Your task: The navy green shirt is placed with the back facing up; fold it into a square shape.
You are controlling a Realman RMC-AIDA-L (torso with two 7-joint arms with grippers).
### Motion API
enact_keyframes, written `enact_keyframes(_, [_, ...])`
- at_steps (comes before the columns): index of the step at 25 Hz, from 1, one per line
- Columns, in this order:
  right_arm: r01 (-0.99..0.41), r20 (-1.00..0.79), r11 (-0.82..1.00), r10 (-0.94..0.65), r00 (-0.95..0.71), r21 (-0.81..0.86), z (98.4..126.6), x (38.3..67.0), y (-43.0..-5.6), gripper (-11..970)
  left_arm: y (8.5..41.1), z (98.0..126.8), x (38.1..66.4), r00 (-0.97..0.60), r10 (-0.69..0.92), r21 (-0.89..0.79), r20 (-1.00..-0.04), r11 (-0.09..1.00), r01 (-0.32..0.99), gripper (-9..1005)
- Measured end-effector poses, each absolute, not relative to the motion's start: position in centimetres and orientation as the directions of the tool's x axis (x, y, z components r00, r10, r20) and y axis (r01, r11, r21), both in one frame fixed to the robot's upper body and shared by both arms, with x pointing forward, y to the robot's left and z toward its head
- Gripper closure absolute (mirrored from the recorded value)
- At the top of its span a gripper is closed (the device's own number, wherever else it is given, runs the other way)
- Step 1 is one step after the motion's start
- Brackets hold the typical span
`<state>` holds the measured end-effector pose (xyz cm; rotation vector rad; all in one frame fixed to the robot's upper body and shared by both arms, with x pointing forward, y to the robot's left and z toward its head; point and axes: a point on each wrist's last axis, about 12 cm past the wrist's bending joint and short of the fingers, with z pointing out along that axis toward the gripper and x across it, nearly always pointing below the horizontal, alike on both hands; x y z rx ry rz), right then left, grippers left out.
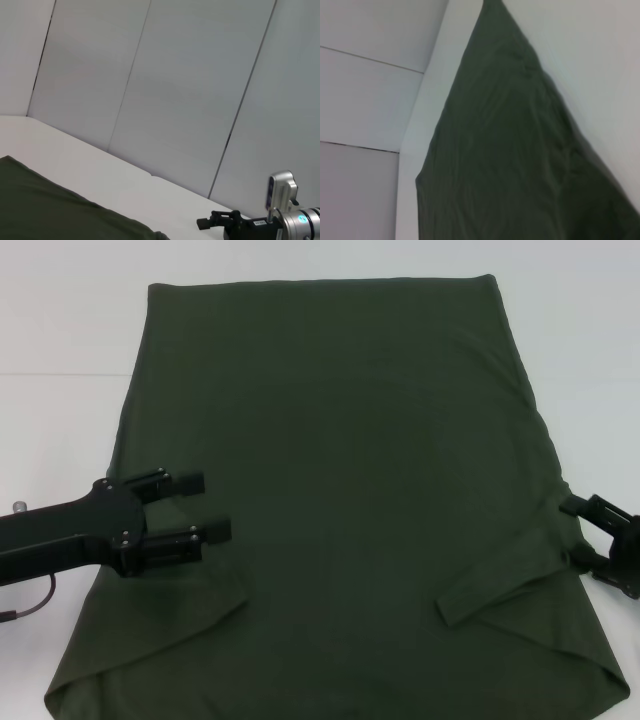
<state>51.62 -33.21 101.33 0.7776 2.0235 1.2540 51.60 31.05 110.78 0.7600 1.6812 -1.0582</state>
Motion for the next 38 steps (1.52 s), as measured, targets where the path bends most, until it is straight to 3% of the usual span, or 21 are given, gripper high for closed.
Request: enact_keyframes(38, [0.169, -0.057, 0.267, 0.670, -0.740, 0.949, 100.7, 48.6, -31.4, 34, 30.5, 111.1, 52.3, -0.329, 0.010, -0.294, -0.944, 0.424, 0.857, 155])
